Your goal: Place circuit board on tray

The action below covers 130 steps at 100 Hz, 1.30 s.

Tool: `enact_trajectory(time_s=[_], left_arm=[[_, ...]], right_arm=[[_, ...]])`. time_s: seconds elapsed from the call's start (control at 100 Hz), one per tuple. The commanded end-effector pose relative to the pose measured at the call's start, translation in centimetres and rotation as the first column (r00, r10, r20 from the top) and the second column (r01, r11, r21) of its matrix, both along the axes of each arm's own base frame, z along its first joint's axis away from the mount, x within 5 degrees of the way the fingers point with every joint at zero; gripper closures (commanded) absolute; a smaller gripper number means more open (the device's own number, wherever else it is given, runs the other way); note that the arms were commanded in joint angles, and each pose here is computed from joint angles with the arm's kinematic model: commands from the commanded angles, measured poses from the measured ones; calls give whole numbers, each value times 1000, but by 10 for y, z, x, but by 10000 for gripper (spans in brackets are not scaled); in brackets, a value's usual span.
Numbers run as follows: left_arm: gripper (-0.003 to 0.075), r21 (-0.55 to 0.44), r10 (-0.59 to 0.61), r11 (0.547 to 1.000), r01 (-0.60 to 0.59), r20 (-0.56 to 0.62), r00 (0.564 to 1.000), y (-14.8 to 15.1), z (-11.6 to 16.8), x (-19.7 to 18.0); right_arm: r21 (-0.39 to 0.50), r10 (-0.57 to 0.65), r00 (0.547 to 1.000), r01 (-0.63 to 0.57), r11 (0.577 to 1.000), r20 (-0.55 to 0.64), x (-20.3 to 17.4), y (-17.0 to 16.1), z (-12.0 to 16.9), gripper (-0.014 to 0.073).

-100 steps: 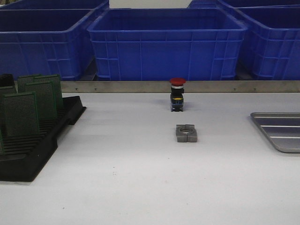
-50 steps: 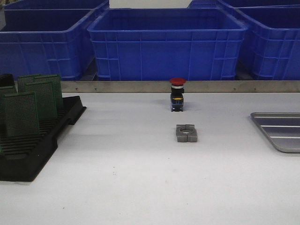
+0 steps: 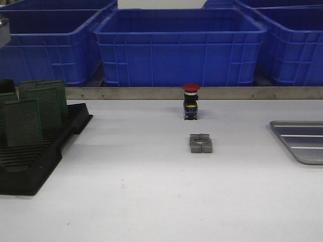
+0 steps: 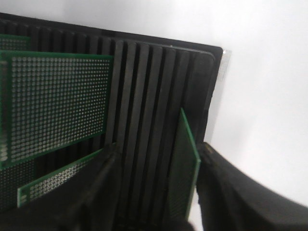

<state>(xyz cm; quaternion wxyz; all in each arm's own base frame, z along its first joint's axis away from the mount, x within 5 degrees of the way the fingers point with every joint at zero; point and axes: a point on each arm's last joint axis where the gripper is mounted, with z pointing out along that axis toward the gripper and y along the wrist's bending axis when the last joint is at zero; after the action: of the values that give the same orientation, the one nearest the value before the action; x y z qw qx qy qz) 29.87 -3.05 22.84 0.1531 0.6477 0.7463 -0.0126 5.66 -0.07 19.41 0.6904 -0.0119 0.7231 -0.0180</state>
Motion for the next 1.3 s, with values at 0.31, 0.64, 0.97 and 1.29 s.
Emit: enact_trajectory(time_s=[0.31,0.64,0.97,1.29], left_arm=[[741,-28,-11,1000,11,9,1000,-4,20,-4],[741,-161,-67,985,56,-61,996,-15,68,-17],[741,-588,-31,809,-10,-60,998,-48,100,-18],[741,-781,-33,623,-41,-78,996,-70,117,-18]], right_arm=[[-16,4,994,-2,1000,112,-3,0,13,656],[-16,4,994,-2,1000,112,-3,0,13,656],[-16,4,994,-2,1000,112,-3,0,13,656],[-16,3,994,-2,1000,106,-3,0,12,656]])
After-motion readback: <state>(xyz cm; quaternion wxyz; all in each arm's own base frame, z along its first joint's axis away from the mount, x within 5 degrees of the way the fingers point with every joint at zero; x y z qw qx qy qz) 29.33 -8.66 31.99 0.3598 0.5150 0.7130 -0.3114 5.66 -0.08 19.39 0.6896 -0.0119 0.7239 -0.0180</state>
